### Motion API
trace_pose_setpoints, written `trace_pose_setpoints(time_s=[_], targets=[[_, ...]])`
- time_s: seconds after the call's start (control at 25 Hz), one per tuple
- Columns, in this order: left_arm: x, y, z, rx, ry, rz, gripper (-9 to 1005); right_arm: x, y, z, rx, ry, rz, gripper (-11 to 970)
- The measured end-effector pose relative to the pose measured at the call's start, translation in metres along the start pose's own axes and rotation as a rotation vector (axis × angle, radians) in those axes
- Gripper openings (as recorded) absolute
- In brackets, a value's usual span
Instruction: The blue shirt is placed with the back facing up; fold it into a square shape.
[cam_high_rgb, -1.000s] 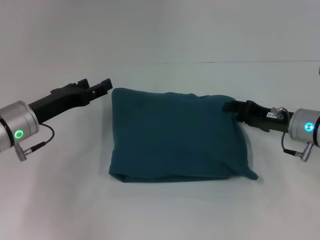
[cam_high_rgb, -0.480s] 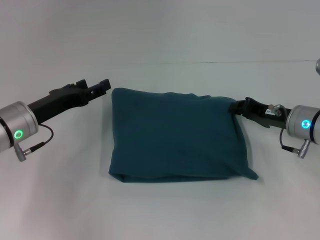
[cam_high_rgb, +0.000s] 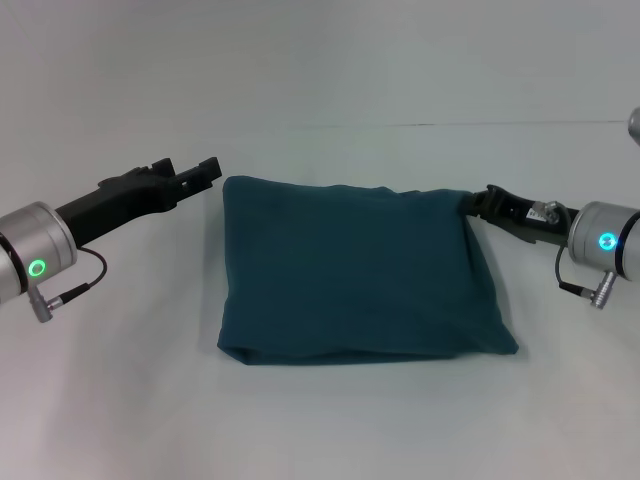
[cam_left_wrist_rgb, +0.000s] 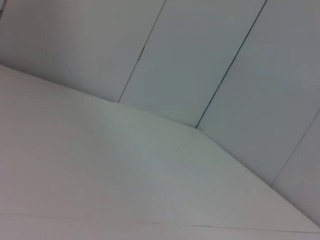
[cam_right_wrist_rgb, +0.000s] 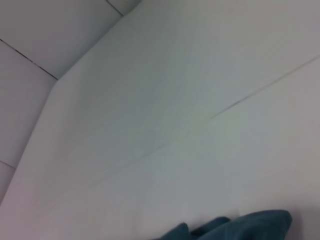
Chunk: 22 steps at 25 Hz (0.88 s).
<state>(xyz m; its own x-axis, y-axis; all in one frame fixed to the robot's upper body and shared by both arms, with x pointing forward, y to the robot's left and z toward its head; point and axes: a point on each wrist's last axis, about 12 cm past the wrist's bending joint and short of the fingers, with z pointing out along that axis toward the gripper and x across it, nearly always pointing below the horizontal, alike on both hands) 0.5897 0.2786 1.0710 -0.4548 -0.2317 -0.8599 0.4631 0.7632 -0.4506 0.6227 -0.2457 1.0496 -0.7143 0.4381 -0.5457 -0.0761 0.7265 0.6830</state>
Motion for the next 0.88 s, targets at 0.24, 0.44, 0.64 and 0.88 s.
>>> trace_pose_setpoints(time_s=[0.24, 0.44, 0.64, 0.88], targets=[[0.0, 0.0, 0.0, 0.0, 0.0, -0.004, 888, -0.013, 0.006, 0.0, -0.013, -0.028, -0.031, -1], [0.002, 0.001, 0.0, -0.012, 0.0, -0.008, 888, -0.023, 0.011, 0.0, -0.021, -0.041, -0.069, 0], [0.003, 0.001, -0.001, -0.016, -0.001, -0.013, 887, -0.024, 0.012, 0.001, -0.023, -0.032, -0.081, 0], [0.004, 0.002, 0.0, -0.028, -0.002, -0.018, 887, -0.02, 0.013, 0.003, -0.017, -0.015, -0.096, 1]])
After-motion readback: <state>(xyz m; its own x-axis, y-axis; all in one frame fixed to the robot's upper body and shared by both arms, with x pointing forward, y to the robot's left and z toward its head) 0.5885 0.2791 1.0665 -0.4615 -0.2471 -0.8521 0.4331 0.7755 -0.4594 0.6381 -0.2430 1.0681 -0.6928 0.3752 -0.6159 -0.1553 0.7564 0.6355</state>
